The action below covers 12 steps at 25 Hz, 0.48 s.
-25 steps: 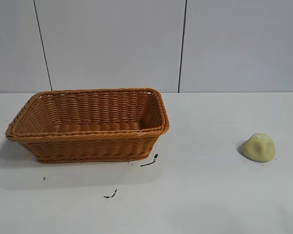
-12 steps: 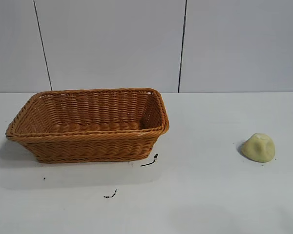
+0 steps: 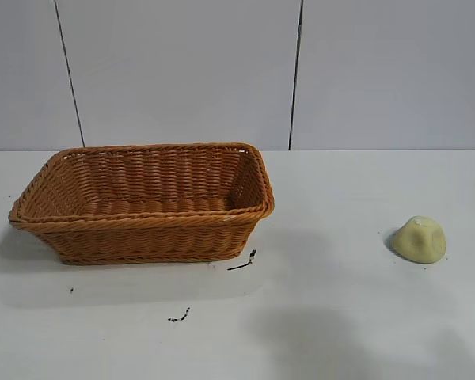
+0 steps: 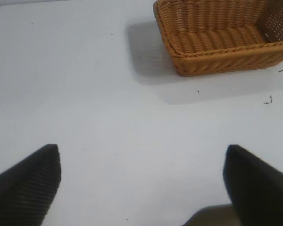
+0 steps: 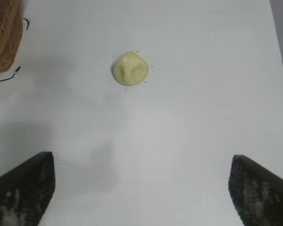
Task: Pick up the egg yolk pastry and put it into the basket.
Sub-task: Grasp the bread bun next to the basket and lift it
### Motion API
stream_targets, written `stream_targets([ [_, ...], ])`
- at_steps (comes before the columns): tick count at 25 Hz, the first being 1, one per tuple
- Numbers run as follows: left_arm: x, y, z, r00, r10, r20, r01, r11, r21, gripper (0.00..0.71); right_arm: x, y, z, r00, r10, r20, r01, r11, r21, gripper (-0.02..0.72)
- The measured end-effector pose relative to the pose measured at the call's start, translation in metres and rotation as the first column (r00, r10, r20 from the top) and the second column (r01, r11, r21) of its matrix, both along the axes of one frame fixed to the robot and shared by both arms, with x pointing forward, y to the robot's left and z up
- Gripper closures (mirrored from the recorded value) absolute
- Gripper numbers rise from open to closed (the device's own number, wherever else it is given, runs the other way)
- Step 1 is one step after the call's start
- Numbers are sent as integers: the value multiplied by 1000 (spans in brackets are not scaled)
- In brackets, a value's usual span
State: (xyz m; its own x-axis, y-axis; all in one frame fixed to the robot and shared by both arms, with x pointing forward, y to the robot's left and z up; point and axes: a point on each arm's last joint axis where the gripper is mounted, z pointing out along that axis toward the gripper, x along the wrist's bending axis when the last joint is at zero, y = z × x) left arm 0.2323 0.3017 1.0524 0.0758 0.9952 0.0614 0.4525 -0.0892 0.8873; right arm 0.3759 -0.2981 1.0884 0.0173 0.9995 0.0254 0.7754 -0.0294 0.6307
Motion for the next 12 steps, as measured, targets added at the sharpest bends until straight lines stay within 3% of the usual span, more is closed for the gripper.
stream_targets([
  [4, 0, 0, 0, 1000, 0, 0, 0, 1000, 0, 14, 55, 0, -9, 990, 0, -144, 0, 1000, 4, 10],
  [12, 0, 0, 0, 1000, 0, 0, 0, 1000, 0, 14, 157, 0, -59, 927, 0, -375, 2, 1000, 5, 10],
])
